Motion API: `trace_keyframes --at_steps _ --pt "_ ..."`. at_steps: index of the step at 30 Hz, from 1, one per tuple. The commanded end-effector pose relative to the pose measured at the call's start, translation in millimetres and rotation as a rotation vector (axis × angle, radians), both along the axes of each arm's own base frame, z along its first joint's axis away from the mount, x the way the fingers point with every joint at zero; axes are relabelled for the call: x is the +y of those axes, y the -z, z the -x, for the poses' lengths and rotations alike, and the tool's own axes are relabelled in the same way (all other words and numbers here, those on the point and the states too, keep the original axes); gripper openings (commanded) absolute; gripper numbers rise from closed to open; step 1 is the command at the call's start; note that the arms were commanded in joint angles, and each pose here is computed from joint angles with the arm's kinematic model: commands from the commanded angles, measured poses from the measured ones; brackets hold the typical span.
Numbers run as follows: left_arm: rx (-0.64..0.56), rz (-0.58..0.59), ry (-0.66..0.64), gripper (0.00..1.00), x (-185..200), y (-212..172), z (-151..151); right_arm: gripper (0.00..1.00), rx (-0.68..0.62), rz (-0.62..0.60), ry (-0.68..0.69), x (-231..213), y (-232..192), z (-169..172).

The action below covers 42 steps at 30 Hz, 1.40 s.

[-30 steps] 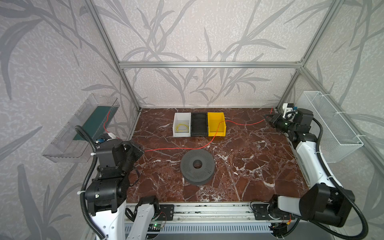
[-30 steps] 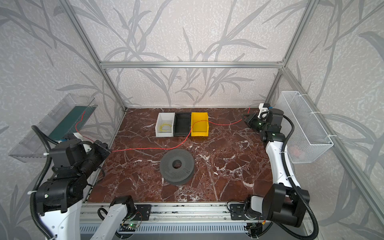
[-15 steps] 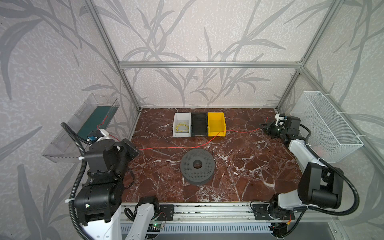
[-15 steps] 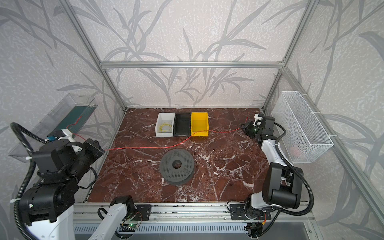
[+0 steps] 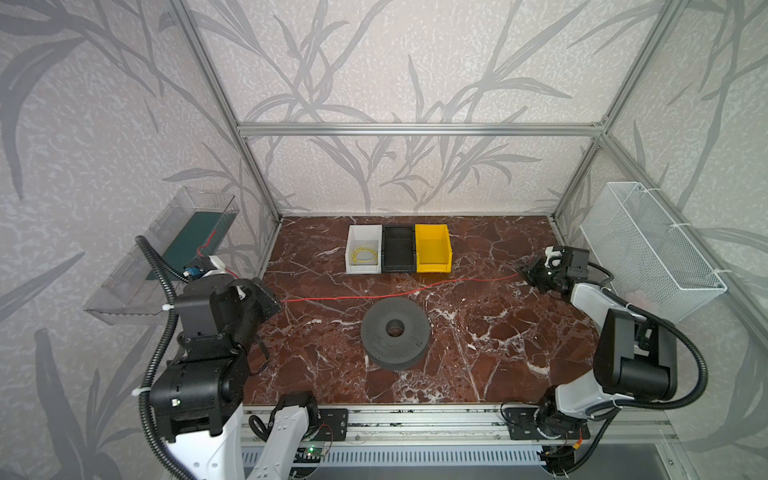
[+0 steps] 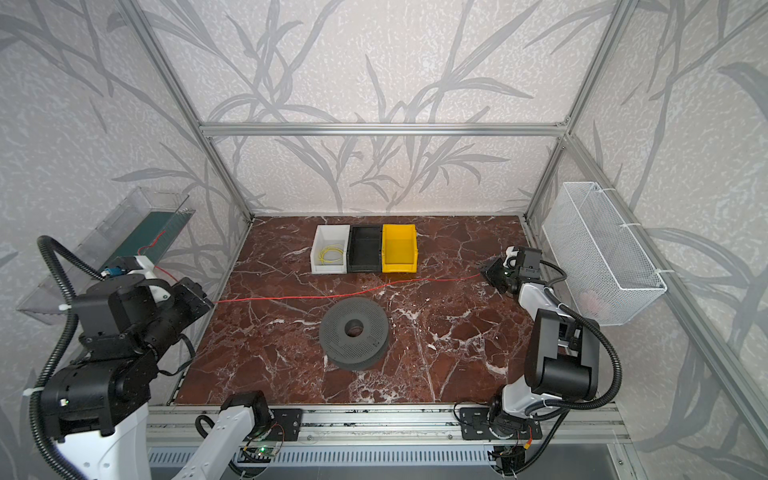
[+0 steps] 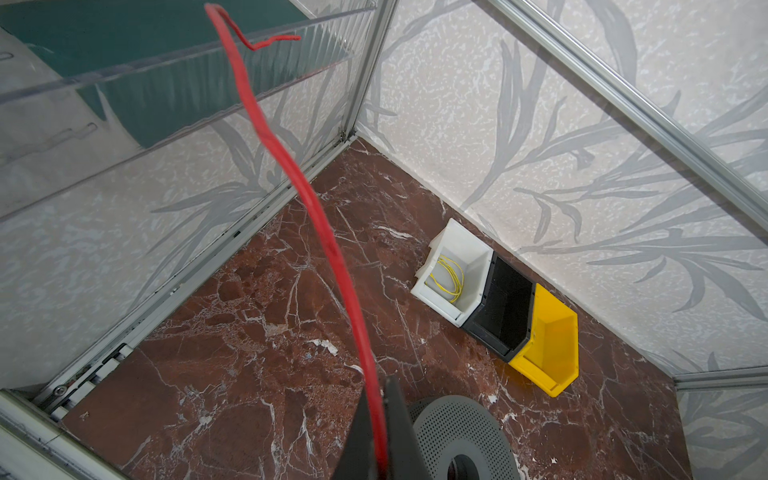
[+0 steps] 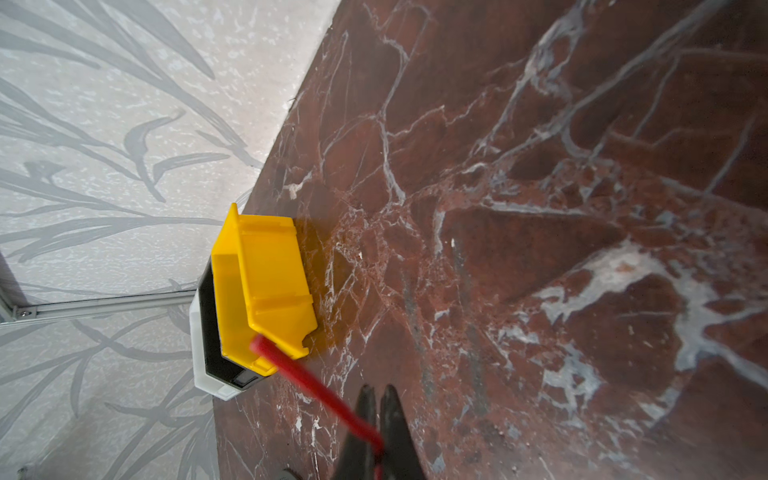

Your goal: Wrap the cables

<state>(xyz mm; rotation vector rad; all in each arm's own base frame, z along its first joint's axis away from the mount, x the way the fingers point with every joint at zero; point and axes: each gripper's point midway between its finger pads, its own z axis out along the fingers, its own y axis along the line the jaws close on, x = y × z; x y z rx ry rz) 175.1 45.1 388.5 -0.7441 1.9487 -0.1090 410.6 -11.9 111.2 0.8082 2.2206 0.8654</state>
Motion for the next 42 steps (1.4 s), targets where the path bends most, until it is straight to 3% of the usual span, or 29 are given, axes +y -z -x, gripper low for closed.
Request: trace_keyframes --at_steps 1,11,16,24,26,28,31,36,42 --pt "-0.017 -0.119 -0.087 0.0 21.0 -16.4 11.4 0.0 0.021 0.156 0.157 -53.7 16.8 -7.8" --pt "0.021 -0.134 -0.002 0.0 9.9 -14.3 1.9 0.0 0.102 0.12 0.179 -65.0 46.5 -7.9" --pt "0.017 -0.027 0.148 0.0 -18.9 -6.1 -22.2 0.0 0.114 0.11 0.117 -45.7 58.4 -14.4" --pt "-0.056 0.204 0.226 0.0 -48.2 22.2 -50.6 0.01 0.069 0.107 -0.003 -22.9 36.0 -27.2" --pt "-0.09 0.253 0.232 0.0 -53.1 26.0 -58.8 0.16 0.067 0.126 -0.043 -12.1 28.4 -26.2" --pt "-0.105 0.274 0.223 0.0 -54.6 29.5 -65.0 0.38 0.076 0.153 -0.081 -2.4 25.6 -22.1" --pt "-0.125 0.276 0.213 0.0 -57.3 29.4 -71.4 0.57 0.046 0.184 -0.107 2.7 5.6 -14.8" --pt "-0.151 0.272 0.191 0.0 -65.1 30.7 -81.5 0.64 -0.005 0.245 -0.124 4.7 -29.9 2.6" --pt "-0.198 0.32 0.224 0.0 -94.0 49.2 -102.5 0.65 -0.202 0.355 -0.247 47.3 -120.3 26.0"
